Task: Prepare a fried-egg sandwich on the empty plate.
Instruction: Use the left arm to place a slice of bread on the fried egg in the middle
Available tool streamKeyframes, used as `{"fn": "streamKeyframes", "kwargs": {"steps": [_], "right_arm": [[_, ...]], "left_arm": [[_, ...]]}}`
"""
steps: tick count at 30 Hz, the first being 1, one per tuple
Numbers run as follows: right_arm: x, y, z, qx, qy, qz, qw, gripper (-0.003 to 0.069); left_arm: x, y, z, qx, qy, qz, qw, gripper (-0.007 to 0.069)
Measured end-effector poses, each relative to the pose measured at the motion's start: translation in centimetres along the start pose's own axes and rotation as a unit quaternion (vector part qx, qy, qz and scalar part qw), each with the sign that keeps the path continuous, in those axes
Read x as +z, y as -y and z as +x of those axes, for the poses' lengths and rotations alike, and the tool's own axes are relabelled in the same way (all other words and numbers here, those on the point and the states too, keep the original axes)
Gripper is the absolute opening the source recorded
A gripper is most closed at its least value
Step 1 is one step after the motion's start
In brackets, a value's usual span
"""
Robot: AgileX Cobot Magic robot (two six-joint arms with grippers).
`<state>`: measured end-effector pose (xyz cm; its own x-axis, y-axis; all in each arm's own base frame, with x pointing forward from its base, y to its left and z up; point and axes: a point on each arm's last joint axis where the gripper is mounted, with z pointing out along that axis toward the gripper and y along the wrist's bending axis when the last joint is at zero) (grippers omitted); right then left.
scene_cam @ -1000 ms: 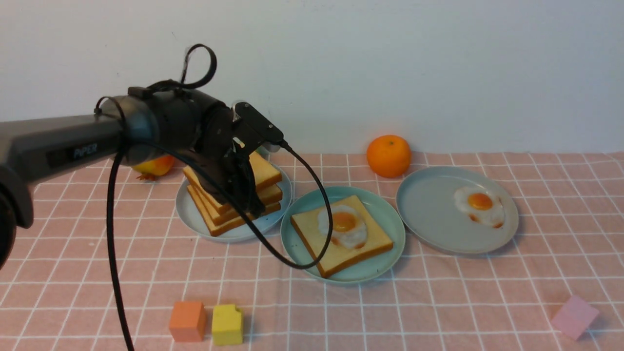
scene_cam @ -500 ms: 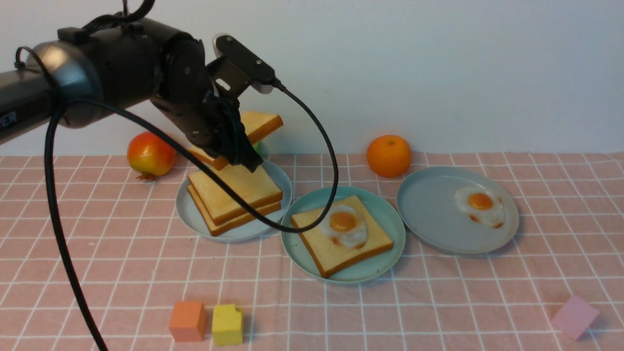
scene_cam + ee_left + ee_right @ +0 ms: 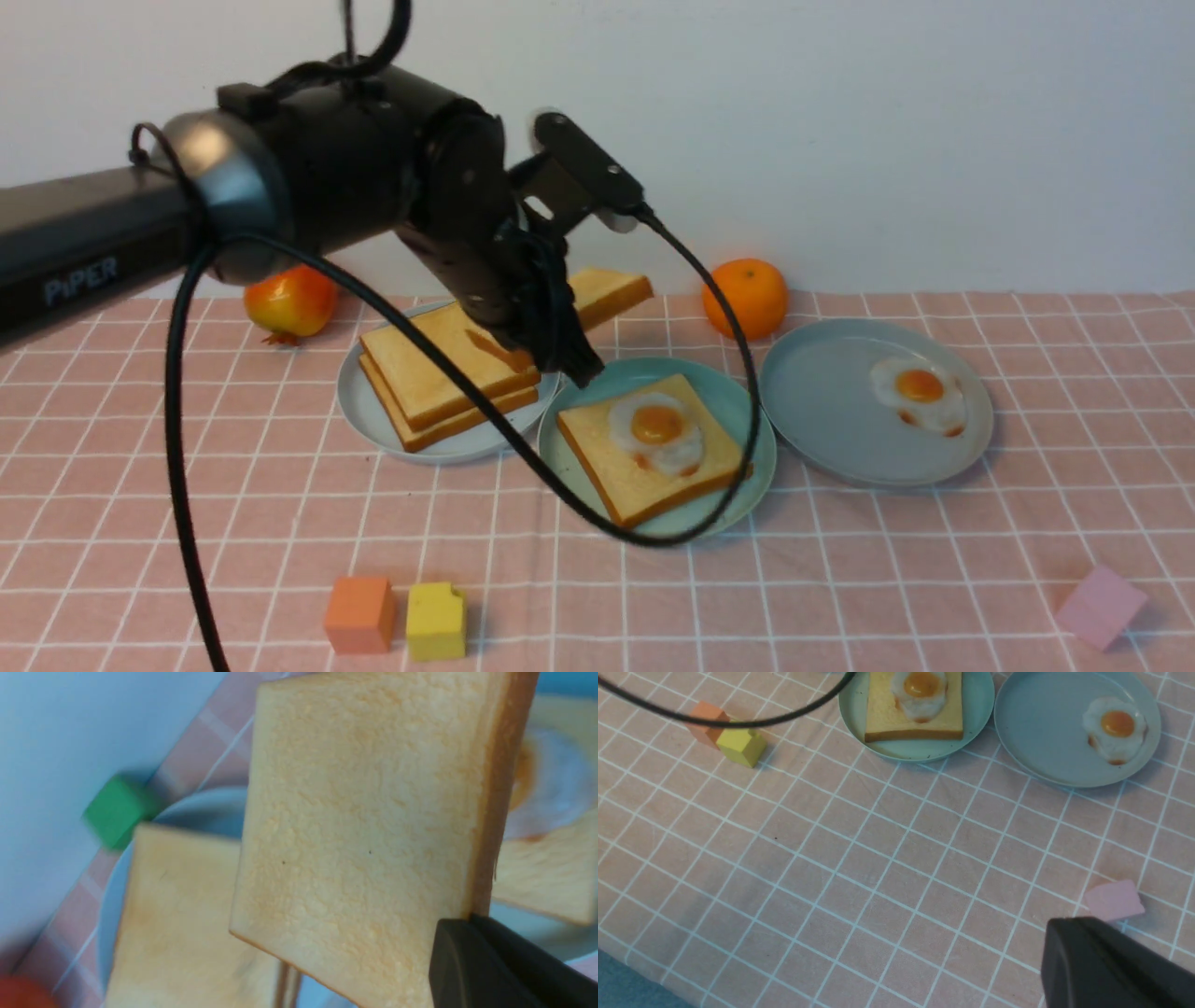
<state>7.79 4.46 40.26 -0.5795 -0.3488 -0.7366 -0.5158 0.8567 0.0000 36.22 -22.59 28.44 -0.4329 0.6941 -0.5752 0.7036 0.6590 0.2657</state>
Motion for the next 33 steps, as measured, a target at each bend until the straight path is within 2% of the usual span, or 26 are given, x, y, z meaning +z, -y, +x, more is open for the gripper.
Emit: {"fn": "streamKeyframes", "kwargs": {"steps": [4,12,24,33], "right_arm": [[0.0,0.1,0.0,0.000,-0.002,0.004,1.000,0.0015],[-0.2,0.1,0.2,0.000,0.002,0.005,1.000,0.0015],[-0.2,0.0,0.3,0.000,-0.004,0.004,1.000,0.0013],[-0.2,0.0,0.3,0.000,-0.006,0.004,1.000,0.0014]], "left_arm": [[-0.2,2.6,-1.1,0.042,0.019,0.020,0.999,0.0013],[2.9,3.6,-0.5,0.088,0.006,0.036,0.995,0.0013],[6.7,4.8,0.9,0.083,-0.028,0.064,0.994,0.0013],[6.9,5.1,1.0,0.060,-0.032,0.082,0.994,0.0013]]}}
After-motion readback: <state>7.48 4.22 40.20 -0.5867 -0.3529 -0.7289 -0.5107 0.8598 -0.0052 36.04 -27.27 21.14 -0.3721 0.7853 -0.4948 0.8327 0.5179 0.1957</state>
